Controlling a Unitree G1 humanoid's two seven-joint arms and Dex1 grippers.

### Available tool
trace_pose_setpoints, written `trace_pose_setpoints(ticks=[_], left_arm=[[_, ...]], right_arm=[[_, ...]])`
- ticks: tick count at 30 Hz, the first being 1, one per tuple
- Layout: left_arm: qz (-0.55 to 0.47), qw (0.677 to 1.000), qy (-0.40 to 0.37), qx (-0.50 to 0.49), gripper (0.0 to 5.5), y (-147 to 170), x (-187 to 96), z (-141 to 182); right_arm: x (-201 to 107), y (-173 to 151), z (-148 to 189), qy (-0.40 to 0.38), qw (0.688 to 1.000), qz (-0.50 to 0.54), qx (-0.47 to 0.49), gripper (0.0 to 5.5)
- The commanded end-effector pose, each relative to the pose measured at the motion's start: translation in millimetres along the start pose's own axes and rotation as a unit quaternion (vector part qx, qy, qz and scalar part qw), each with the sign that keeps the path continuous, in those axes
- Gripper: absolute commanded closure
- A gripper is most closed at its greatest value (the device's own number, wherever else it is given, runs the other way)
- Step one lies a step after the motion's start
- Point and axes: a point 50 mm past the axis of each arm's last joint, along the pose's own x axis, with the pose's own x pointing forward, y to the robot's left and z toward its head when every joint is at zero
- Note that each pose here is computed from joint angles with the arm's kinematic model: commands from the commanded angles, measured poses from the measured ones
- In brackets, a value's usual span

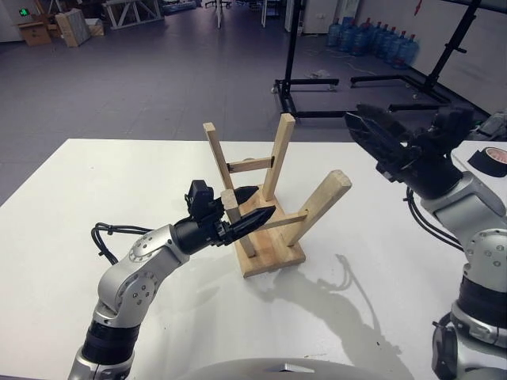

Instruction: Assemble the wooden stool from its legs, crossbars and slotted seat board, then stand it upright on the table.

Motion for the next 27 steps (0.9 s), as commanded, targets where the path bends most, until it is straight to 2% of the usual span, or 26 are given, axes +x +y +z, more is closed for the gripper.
trace_pose_setpoints(ticks=[1,4,7,19,27], left_arm=[[-0.005,1.000,0.004,0.019,1.90,1,0,6],[-0.008,1.000,0.013,0.022,1.90,1,1,4],[-0.013,1.000,0.015,0.024,1.90,2,2,5],[-0.023,0.999,0.035,0.031,1.90,0,5,1],[-0.027,0.998,0.044,0.020,1.90,0,8,-7]], right_arm=[[3,1,-28,0.034,0.999,0.008,0.026,1.47],[14,6,-43,0.029,0.997,0.026,0.068,1.47],[23,14,-57,0.055,0.995,0.045,0.067,1.47],[35,52,-83,0.160,0.976,0.138,-0.049,1.47],[40,72,-104,0.215,0.953,0.208,-0.045,1.47]])
